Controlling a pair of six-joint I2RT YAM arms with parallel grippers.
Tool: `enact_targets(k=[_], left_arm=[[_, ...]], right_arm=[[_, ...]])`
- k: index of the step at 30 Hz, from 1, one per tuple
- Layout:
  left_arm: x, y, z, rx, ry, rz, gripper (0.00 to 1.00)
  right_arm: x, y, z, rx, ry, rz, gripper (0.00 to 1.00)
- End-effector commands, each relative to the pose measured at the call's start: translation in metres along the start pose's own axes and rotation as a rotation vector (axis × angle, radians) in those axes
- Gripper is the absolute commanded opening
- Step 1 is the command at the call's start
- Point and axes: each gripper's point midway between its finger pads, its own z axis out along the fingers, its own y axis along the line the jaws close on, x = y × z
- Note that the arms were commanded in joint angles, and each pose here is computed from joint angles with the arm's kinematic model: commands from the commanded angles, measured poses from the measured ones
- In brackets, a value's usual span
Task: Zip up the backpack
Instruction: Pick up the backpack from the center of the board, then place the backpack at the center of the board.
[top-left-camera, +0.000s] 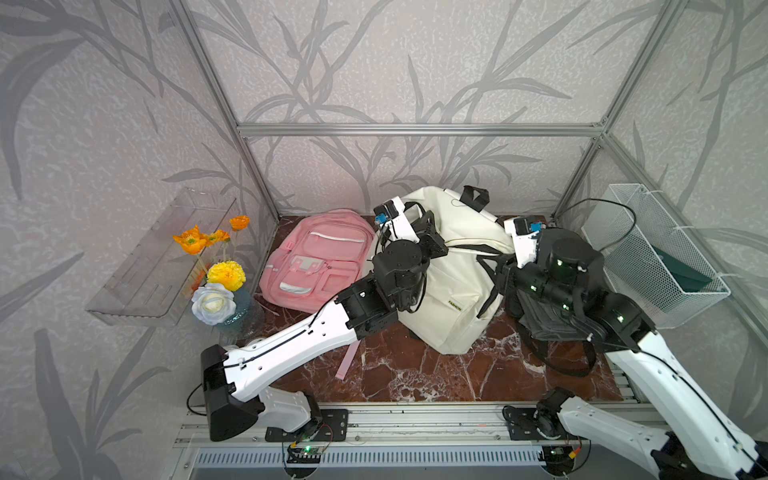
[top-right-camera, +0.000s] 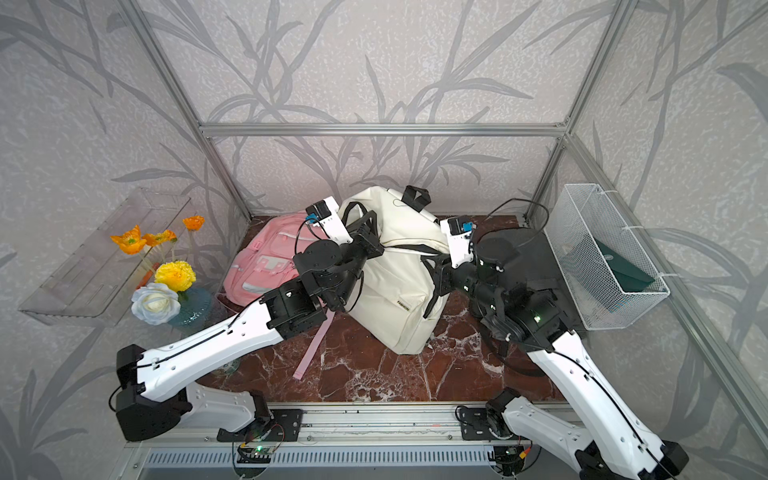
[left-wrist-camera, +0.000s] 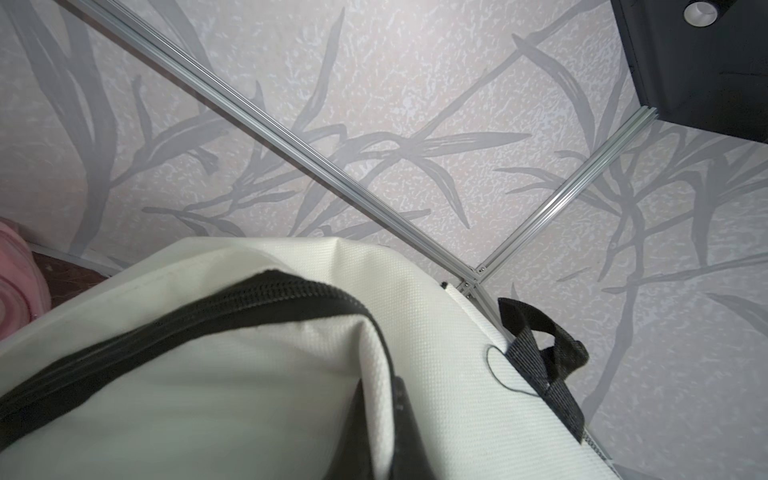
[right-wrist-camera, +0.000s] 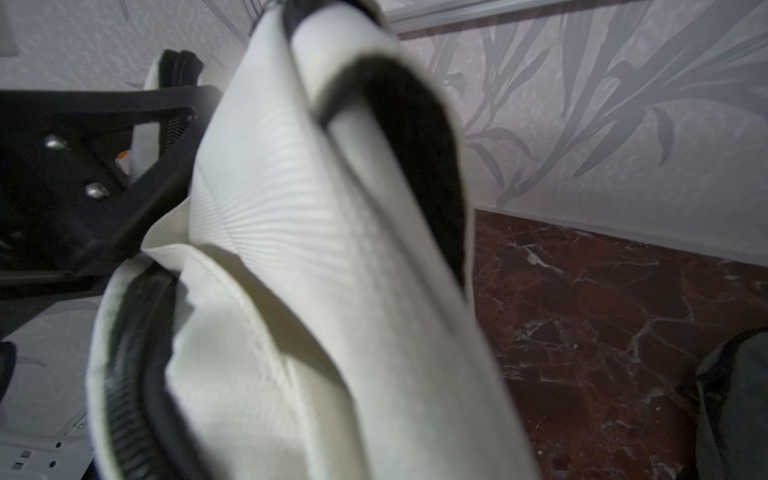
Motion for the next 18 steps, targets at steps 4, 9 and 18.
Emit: enact_targets(k=[4,9,18], left_arm=[[0.038,0.075,0.014,-0.21,0.04,0.146,0.0],[0.087,0.118,0.034,-0.301,0.127,0.176,0.0],[0.155,0.169,0.105,-0.359,0.239,0.11,0.05]], right_arm=[[0.007,-0.063,0.039,0.151,0.086,0.171,0.21],[0.019,-0.112,0.088,0.242,0.159,0.23,0.21],[0.04,-0.202,0.165,0.49,0.276,0.187,0.21]])
